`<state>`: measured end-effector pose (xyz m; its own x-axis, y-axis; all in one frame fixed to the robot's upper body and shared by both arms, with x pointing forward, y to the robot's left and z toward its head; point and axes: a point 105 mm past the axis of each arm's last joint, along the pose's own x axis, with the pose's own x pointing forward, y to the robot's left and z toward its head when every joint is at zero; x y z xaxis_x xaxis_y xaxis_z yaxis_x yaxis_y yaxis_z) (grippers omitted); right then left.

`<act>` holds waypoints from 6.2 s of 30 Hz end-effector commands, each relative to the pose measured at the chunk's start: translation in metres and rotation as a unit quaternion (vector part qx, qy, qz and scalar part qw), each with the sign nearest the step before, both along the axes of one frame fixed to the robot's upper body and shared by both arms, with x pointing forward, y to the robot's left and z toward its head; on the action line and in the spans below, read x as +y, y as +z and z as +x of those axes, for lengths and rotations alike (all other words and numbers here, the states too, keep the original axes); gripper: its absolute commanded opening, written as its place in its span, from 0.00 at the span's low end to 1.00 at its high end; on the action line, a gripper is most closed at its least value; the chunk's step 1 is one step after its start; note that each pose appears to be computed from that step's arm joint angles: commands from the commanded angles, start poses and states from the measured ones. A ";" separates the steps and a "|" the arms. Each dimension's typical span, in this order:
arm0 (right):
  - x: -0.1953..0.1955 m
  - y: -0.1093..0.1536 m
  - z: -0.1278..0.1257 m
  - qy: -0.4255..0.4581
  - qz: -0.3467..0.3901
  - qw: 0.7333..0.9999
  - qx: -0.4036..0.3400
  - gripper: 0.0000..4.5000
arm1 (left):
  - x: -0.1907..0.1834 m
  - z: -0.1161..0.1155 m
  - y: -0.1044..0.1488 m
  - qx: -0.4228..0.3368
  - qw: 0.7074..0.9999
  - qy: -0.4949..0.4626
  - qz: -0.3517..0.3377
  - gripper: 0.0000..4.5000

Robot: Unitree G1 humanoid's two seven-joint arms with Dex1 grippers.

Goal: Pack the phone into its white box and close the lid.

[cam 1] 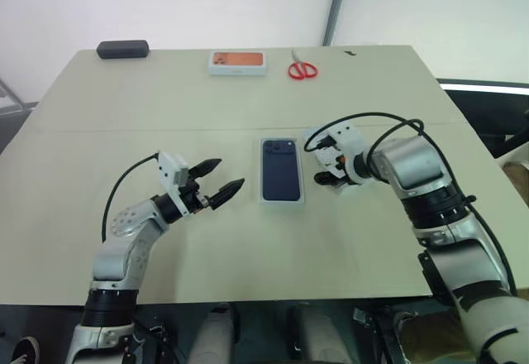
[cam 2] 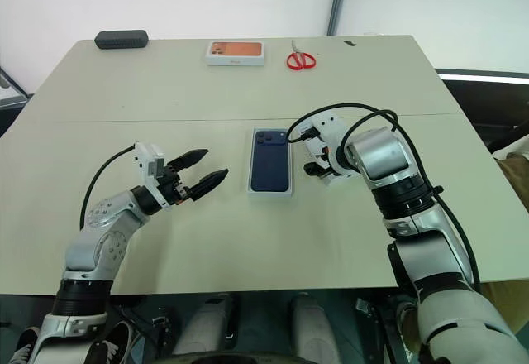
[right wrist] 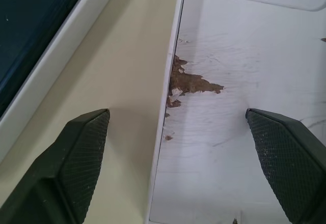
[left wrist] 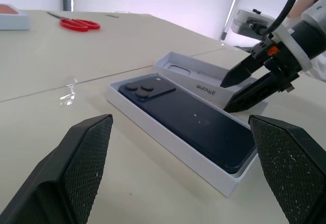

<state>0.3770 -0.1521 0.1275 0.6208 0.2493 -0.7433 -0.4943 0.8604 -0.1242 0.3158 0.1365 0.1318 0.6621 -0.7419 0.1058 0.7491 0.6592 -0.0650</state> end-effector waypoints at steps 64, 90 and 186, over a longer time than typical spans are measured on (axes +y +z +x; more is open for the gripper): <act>0.174 0.064 -0.062 0.110 0.645 0.745 0.131 0.00 | 0.033 0.006 0.038 -0.033 0.997 0.064 -0.018 0.02; 0.189 0.018 -0.067 0.073 0.618 0.760 0.190 0.00 | 0.025 0.007 0.031 -0.031 0.996 0.077 -0.019 0.02; 0.040 0.021 -0.001 0.208 -0.012 0.917 -0.339 0.01 | -0.066 0.045 -0.011 0.087 0.996 0.036 0.010 0.00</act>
